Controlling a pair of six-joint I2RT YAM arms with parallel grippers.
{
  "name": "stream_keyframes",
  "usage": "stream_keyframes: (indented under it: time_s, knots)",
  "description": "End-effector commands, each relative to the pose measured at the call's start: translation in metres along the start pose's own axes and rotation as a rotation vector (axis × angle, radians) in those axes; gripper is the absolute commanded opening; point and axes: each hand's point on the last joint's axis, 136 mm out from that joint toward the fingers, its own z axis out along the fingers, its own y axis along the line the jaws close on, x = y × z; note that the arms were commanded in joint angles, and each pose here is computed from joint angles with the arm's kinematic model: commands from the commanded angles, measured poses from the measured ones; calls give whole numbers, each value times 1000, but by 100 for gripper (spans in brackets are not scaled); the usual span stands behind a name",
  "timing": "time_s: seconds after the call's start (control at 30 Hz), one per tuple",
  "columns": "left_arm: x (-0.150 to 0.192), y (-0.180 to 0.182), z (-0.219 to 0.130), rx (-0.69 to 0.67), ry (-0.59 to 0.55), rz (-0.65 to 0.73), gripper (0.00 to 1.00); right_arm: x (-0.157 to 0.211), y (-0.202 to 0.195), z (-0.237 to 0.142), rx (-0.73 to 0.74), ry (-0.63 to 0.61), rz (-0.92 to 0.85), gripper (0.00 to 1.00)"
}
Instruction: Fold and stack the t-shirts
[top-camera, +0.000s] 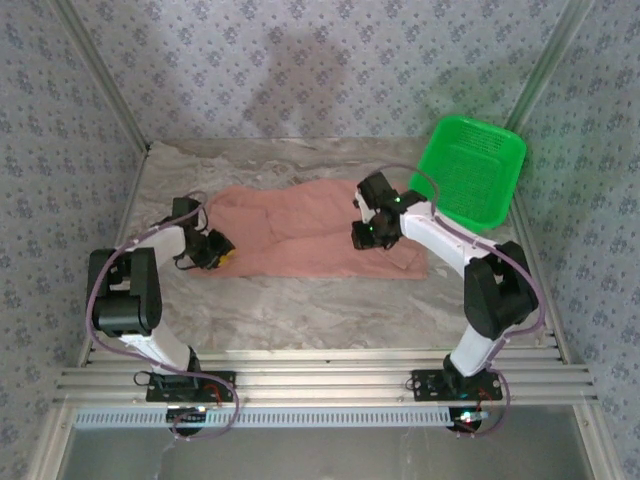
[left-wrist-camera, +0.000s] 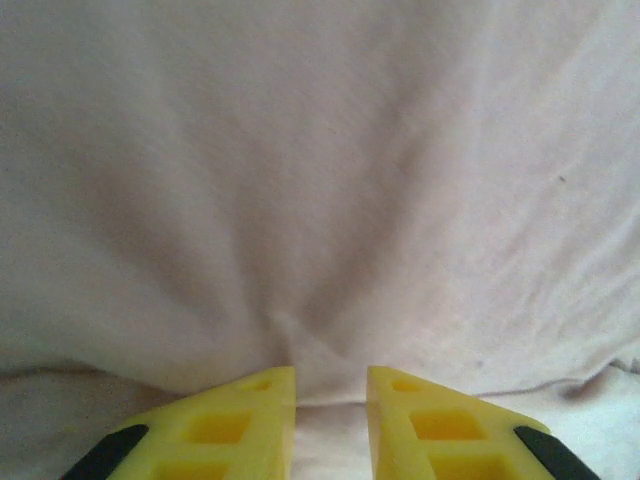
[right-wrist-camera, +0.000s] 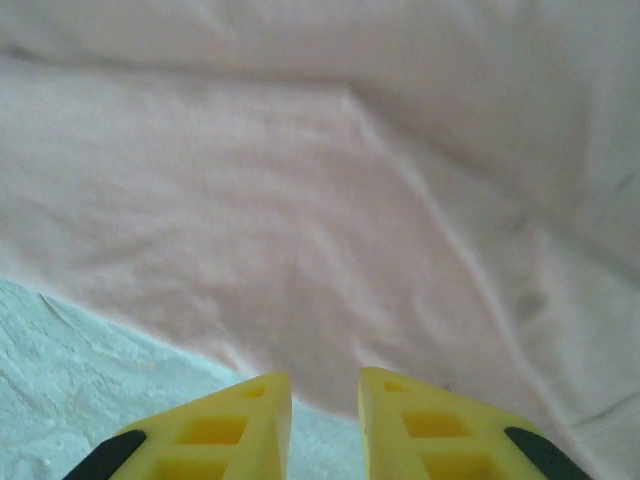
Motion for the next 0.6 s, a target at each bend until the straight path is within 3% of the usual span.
stream_keyframes:
  time_s: [0.0, 0.3, 0.57]
  knots:
    - [-8, -21, -18, 31, -42, 30, 30, 30, -7, 35, -35, 79, 161, 24]
    - [1, -75, -37, 98, -65, 118, 33, 32, -52, 61, 38, 74, 295, 23]
    - [32, -63, -4, 54, -4, 135, 33, 24, -72, 57, 19, 52, 364, 24]
